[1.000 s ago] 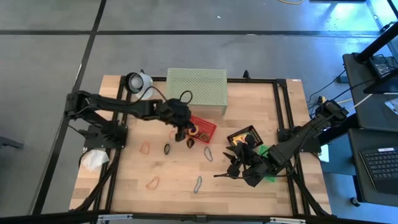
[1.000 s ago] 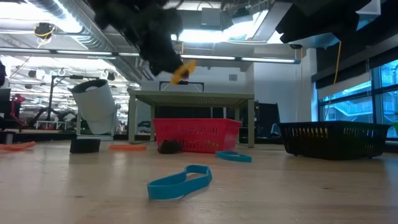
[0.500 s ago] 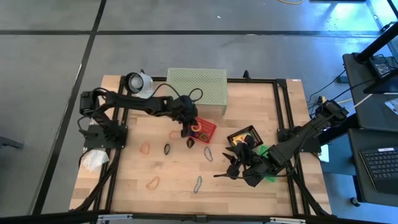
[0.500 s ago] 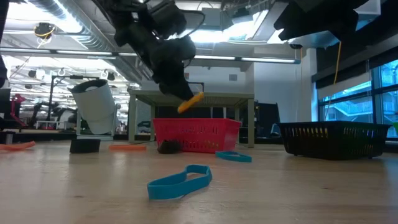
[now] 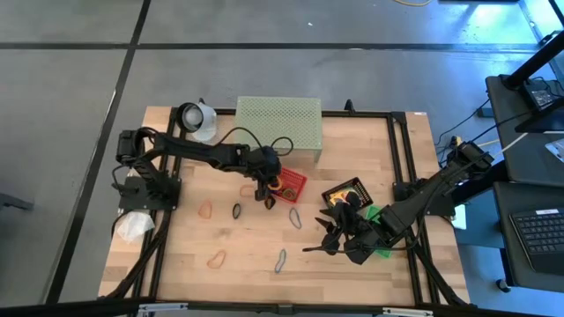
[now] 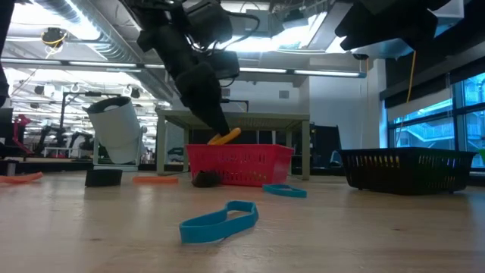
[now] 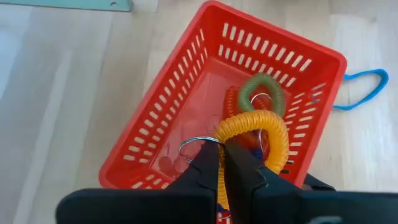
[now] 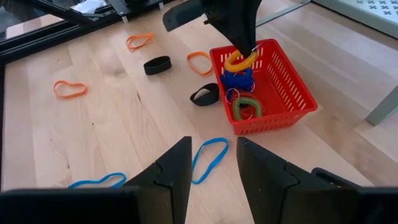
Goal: Pick & Place Office Desk Supplies
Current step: Put the yellow spring keychain into the red bin
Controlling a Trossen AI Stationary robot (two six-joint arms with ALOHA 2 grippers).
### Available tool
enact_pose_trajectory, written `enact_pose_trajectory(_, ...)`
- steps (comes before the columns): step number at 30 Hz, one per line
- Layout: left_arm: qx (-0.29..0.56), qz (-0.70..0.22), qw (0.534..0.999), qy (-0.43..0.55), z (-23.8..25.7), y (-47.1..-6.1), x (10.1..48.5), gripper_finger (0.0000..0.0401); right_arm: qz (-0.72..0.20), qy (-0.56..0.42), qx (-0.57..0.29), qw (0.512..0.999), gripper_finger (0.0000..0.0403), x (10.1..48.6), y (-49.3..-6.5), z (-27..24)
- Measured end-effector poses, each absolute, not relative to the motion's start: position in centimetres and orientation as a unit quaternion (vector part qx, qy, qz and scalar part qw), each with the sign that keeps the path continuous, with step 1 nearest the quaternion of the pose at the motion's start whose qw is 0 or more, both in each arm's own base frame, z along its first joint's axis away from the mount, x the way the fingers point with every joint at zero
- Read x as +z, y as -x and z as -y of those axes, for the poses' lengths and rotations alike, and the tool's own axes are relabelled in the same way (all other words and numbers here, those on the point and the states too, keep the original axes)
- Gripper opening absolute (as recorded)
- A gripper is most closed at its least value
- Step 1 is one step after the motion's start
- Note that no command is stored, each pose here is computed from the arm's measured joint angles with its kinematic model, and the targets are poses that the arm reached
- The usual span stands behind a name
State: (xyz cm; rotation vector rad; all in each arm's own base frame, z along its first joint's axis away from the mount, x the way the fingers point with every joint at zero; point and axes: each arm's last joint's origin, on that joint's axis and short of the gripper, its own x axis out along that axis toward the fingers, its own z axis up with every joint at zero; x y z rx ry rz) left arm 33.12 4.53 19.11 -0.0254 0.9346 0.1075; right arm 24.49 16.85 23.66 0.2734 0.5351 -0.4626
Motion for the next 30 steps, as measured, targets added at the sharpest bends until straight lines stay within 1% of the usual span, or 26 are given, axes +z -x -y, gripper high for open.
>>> enact_pose_trajectory(7, 0.056, -0.468, 0.882, -0.014, -3.4, -33.2, 18.5, 0.0003, -0.260, -0.137, -0.224, 0.929, 0.0127, 23.7, -24.5, -16.9)
enact_pose_trajectory(17, 0.061, -0.467, 0.882, -0.021, -3.0, -33.3, 18.5, 0.0004, -0.258, -0.140, -0.223, 0.930, 0.0127, 23.7, -24.6, -16.9)
enact_pose_trajectory(22, 0.059, -0.466, 0.882, -0.026, -2.6, -33.3, 18.5, 0.0024, -0.258, -0.140, -0.223, 0.930, 0.0127, 23.7, -24.6, -16.9)
enact_pose_trajectory(27, 0.087, -0.466, 0.879, -0.042, -2.4, -33.3, 18.6, 0.0054, -0.259, -0.141, -0.222, 0.929, 0.0127, 23.7, -24.6, -16.9)
enact_pose_trajectory(30, 0.090, -0.466, 0.879, -0.045, -2.2, -33.3, 18.6, 0.0068, -0.268, -0.145, -0.214, 0.928, 0.0127, 23.7, -24.6, -17.0)
